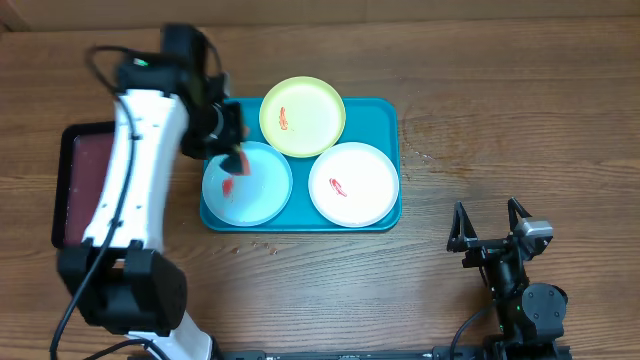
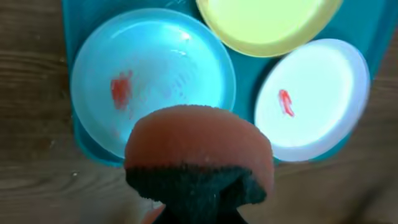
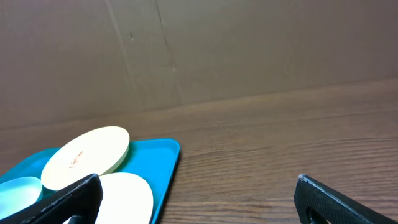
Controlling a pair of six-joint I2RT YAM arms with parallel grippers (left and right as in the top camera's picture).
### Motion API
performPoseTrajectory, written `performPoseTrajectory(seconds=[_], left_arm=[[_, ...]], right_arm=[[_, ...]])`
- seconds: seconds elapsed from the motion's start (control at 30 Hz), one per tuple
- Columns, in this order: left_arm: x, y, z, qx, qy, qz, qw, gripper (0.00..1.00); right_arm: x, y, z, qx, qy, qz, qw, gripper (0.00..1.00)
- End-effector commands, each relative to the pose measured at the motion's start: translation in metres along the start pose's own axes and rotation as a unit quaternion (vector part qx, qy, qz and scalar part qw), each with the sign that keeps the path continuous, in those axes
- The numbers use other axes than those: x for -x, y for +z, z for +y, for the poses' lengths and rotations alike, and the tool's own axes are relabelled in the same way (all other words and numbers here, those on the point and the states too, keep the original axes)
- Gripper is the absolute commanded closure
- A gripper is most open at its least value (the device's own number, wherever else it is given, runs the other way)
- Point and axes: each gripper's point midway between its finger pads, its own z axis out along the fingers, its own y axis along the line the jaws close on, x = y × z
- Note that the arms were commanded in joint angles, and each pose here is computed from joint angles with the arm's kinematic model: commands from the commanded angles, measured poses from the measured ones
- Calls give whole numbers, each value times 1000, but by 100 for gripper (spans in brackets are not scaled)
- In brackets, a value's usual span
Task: Clean dirty plates on tray and stack at the side
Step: 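Move the sponge with the left gripper onto the left white plate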
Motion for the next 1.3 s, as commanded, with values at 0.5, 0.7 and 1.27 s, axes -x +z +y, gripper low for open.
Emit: performPoseTrajectory(seconds=[0.5,0.7,1.27], left_arm=[[-24,126,28,29,-46,-18,998,89],[-14,124,27,23,-43,-37,998,49],[15,18,15,22,-65,-42,997,58]], right_arm=[[-1,0,-1,-3,-4,-5,1000,0],[-1,0,-1,-3,-4,-5,1000,0],[-1,0,-1,-3,-4,-5,1000,0]])
